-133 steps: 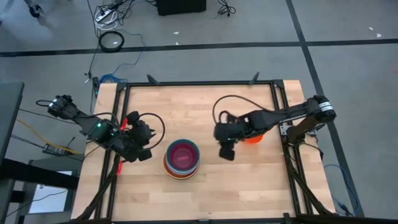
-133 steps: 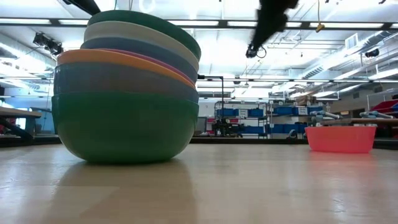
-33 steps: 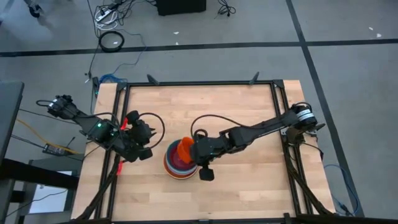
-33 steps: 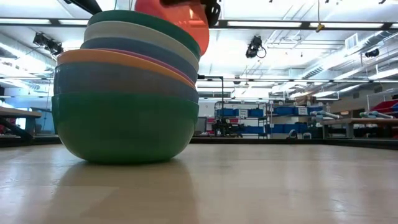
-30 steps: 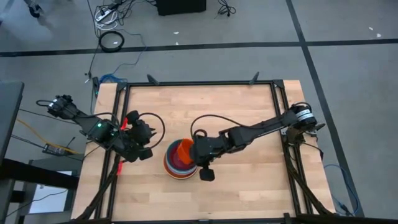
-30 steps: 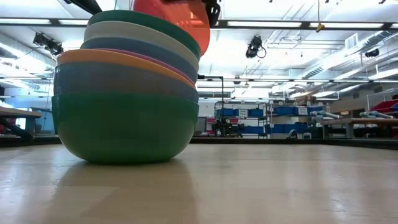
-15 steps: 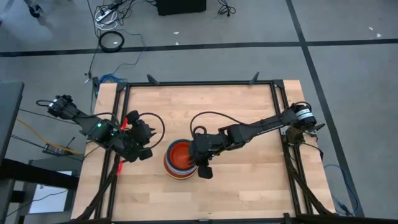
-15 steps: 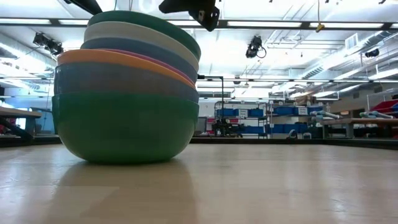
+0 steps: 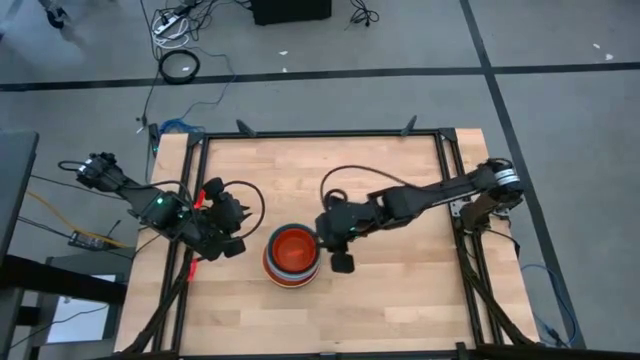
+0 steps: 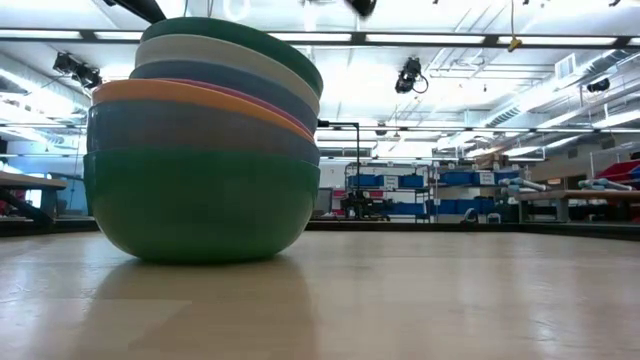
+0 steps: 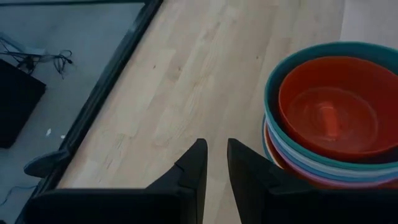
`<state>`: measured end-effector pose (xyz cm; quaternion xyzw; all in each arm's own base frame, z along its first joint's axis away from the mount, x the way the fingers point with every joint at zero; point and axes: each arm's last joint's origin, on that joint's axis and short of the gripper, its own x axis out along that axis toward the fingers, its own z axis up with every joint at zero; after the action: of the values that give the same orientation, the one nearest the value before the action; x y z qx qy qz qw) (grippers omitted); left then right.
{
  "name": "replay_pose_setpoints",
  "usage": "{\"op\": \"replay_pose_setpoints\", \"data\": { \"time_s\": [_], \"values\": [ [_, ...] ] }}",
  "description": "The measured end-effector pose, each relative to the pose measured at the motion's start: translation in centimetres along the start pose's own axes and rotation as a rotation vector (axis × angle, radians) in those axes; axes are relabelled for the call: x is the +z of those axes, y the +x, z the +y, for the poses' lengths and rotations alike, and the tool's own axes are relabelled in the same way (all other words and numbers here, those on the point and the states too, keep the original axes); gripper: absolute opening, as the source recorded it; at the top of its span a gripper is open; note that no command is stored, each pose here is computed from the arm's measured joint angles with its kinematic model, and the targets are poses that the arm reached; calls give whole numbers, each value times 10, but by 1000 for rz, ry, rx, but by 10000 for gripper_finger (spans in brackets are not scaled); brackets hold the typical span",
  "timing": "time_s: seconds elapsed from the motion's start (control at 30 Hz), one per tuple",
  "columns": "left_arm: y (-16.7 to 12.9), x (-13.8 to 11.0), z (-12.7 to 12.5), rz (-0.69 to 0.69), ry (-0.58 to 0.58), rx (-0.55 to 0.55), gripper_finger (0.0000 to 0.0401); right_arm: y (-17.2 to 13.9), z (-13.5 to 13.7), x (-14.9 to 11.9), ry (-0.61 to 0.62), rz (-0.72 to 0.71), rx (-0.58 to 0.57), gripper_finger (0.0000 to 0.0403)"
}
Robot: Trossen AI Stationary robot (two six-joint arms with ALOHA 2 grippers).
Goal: Nest bowls inside each other
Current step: Return to Home Position
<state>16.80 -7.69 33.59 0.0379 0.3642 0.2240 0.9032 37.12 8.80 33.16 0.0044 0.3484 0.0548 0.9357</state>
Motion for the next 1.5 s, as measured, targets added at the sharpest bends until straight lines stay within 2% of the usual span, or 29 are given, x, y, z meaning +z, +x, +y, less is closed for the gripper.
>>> {"op": "replay_pose_setpoints", "data": {
  "time_s": [0.27, 0.43, 0.5, 0.6, 0.7, 0.77, 0.97, 1.2, 1.33, 1.5],
  "values": [
    [0, 1, 1, -24, 104, 36, 72, -76, 16, 23, -175, -274, 59, 99],
    [0, 5, -3, -51, 80, -10, 72, -117, 16, 26, -172, -372, 72, 100],
    [-2, 16, -8, -143, 116, -49, 72, -131, 14, 26, -197, -407, 69, 100],
    [-15, 42, -8, -377, 168, -149, 72, -148, 9, 27, -265, -450, 106, 100],
    [-32, 69, 4, -649, 242, -350, 72, -165, -3, 27, -319, -496, 177, 100],
    [-37, 76, 19, -756, 267, -418, 72, -175, -13, 27, -331, -525, 185, 100],
    [-39, 79, 67, -796, 179, -262, 72, -206, -46, 22, -326, -568, 87, 100],
    [-48, 69, 112, -827, 139, -160, 72, -255, -69, 2, -314, -604, 28, 100],
    [-52, 58, 128, -793, 118, -120, 72, -274, -73, -14, -303, -609, 4, 100],
    [-58, 48, 140, -768, 93, -108, 72, -283, -74, -38, -274, -598, -30, 100]
  ]
}}
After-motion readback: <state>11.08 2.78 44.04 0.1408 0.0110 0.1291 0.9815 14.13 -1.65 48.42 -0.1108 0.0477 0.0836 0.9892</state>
